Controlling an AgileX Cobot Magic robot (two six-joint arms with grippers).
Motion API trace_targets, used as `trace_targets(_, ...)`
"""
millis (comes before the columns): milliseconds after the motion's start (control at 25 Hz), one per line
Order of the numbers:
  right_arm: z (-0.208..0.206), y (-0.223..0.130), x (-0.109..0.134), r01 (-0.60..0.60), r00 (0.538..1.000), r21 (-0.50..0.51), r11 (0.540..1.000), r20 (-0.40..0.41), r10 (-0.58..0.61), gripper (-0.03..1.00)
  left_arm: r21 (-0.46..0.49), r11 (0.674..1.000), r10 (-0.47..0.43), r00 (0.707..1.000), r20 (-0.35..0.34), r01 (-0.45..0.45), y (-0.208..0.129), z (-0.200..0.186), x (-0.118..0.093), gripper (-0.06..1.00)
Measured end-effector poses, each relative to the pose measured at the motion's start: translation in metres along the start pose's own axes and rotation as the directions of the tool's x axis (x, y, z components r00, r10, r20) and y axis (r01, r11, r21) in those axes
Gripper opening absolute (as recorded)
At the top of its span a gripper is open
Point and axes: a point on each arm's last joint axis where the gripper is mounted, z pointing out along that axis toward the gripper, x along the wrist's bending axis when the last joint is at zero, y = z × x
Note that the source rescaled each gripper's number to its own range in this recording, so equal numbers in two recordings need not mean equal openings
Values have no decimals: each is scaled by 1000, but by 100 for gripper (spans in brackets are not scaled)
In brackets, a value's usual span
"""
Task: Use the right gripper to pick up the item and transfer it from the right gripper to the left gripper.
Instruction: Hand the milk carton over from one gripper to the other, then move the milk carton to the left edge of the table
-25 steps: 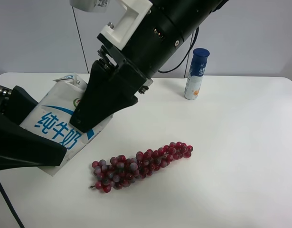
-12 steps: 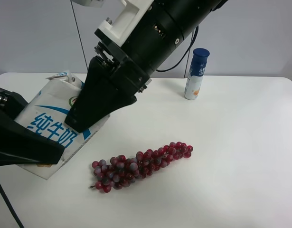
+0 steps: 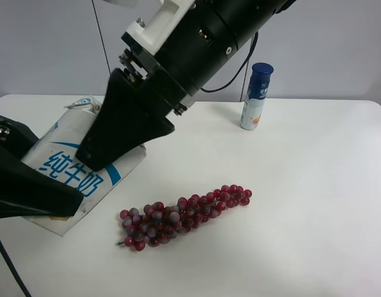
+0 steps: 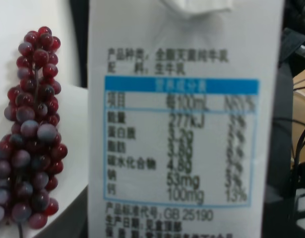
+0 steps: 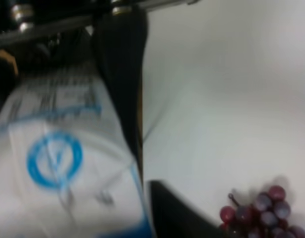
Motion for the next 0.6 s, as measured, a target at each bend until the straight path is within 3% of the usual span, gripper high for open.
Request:
trace_targets(80, 0, 0, 0, -10, 1000, -1, 1000, 2, 10, 82, 5, 1000, 3, 1000, -3, -3, 0, 0, 0, 0)
trace_targets(160, 0, 0, 0, -15, 1000, -3, 1000, 5, 15, 93, 7, 1000, 4, 1000, -2, -4, -1, 0, 0, 0)
trace_targets(360, -4, 0, 2, -15, 1000, 5, 1000, 24, 15, 99, 7, 1000, 4, 1000, -1, -4, -1, 0, 0, 0)
trace_targets(600, -24, -4, 17, -7, 989, 75, 997, 147, -4, 100, 7, 1000, 3, 1000, -1, -3, -1, 0, 0, 0)
